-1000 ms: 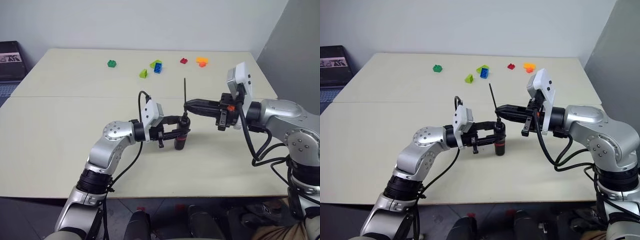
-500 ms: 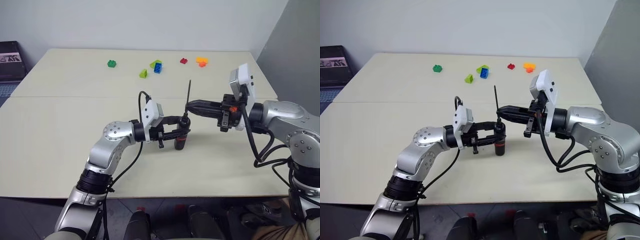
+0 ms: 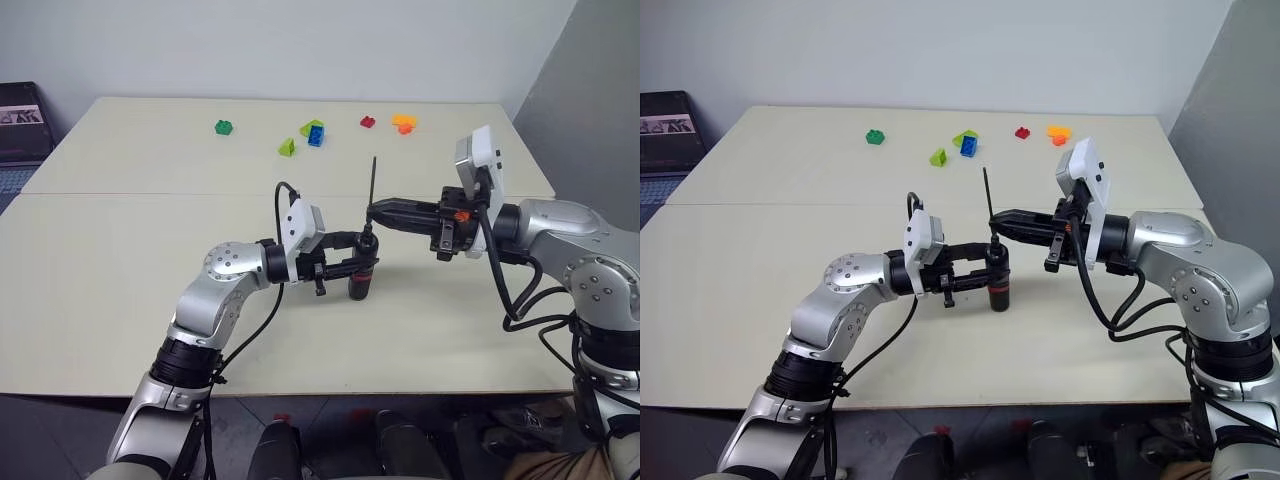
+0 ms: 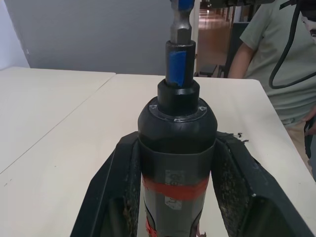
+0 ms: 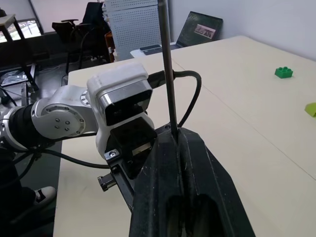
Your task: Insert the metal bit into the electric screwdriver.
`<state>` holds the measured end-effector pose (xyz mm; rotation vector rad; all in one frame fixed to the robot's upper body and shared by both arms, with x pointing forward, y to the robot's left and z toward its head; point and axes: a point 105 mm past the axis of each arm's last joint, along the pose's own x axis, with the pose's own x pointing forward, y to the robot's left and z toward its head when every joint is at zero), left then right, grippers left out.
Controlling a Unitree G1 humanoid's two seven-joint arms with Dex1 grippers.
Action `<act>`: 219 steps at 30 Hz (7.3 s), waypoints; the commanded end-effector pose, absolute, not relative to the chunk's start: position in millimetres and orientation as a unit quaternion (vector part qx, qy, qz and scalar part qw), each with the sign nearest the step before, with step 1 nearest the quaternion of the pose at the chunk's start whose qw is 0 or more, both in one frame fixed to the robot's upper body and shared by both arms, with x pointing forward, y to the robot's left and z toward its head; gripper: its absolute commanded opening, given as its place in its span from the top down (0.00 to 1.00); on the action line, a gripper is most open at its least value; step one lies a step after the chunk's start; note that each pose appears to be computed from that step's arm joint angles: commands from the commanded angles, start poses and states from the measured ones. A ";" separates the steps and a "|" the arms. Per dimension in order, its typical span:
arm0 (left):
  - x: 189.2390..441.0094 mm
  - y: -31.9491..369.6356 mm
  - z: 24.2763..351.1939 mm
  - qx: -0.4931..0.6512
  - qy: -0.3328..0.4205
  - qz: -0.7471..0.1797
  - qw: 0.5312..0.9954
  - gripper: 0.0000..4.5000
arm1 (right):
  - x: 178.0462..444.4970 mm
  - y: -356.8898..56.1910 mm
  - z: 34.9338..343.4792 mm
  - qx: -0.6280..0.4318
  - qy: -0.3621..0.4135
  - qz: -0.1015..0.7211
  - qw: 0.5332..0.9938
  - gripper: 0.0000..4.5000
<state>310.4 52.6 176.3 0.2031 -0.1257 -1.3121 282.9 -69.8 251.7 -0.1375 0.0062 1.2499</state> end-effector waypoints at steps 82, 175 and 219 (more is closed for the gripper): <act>312.2 54.0 185.6 0.117 -0.075 -0.604 0.785 0.63 | 273.8 -72.5 264.3 -0.070 -0.045 0.571 0.817 1.00; 320.4 56.0 192.8 0.108 -0.082 -0.582 0.801 0.63 | 287.0 -68.6 235.0 -0.059 0.031 0.582 0.811 1.00; 310.8 55.2 196.0 0.101 -0.083 -0.596 0.793 0.63 | 276.3 -75.1 271.2 -0.046 -0.065 0.575 0.815 1.00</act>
